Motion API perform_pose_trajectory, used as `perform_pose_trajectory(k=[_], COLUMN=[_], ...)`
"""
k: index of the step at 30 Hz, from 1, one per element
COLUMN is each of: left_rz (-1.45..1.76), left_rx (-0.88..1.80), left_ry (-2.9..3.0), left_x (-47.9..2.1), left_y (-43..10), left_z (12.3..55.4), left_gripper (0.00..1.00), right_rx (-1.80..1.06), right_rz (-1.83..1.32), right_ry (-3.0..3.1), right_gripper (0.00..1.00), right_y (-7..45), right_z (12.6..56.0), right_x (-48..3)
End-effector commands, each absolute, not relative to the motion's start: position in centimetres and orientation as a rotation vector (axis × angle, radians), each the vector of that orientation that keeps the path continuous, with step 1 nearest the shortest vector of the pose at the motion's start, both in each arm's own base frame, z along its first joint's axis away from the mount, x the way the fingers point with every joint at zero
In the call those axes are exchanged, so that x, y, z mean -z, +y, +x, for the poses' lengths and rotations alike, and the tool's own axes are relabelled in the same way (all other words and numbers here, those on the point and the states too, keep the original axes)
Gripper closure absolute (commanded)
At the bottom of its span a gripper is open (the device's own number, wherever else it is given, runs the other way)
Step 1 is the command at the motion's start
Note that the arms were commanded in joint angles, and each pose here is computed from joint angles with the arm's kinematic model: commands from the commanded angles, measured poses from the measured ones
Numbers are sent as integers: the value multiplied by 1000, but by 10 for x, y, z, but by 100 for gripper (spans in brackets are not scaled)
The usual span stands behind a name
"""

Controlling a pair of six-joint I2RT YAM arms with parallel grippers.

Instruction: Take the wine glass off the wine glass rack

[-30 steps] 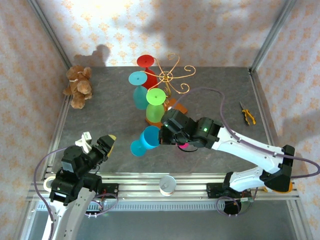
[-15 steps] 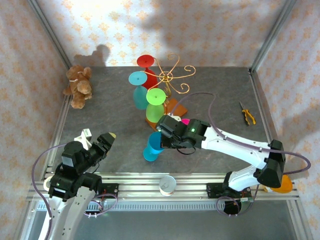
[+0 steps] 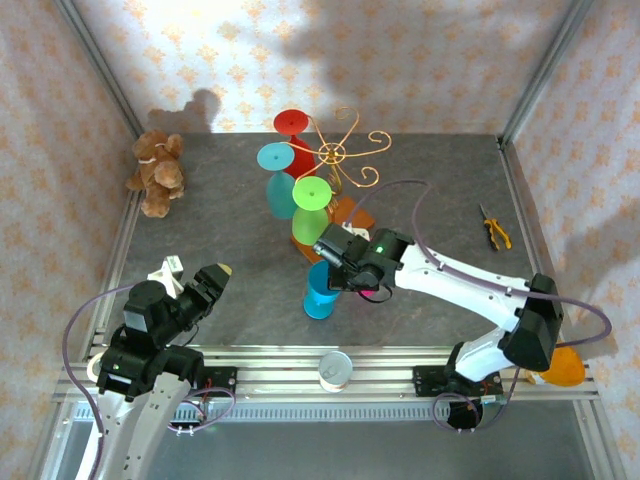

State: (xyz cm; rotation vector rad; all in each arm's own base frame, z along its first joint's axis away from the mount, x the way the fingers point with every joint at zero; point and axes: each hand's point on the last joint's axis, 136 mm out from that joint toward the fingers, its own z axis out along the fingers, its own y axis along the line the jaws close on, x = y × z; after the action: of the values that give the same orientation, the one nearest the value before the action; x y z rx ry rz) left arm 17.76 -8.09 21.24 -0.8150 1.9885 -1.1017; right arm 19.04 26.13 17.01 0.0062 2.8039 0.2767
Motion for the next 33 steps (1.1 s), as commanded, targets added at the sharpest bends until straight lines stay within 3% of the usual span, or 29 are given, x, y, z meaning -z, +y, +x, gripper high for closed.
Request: perform_pose_trajectory(k=[1, 33], left_rz=[-786, -782], left_rx=[1087, 1075], left_ry=[1943, 1960], left_x=[-221, -214], left_y=[-78, -79], left_z=[184, 189], left_gripper=[38, 41], right_rx=[-193, -66], right_rz=[9, -61], right_ry=[2767, 2787], right_gripper=[100, 100], right_y=[250, 253], right_z=[199, 208], right_x=[-180, -166])
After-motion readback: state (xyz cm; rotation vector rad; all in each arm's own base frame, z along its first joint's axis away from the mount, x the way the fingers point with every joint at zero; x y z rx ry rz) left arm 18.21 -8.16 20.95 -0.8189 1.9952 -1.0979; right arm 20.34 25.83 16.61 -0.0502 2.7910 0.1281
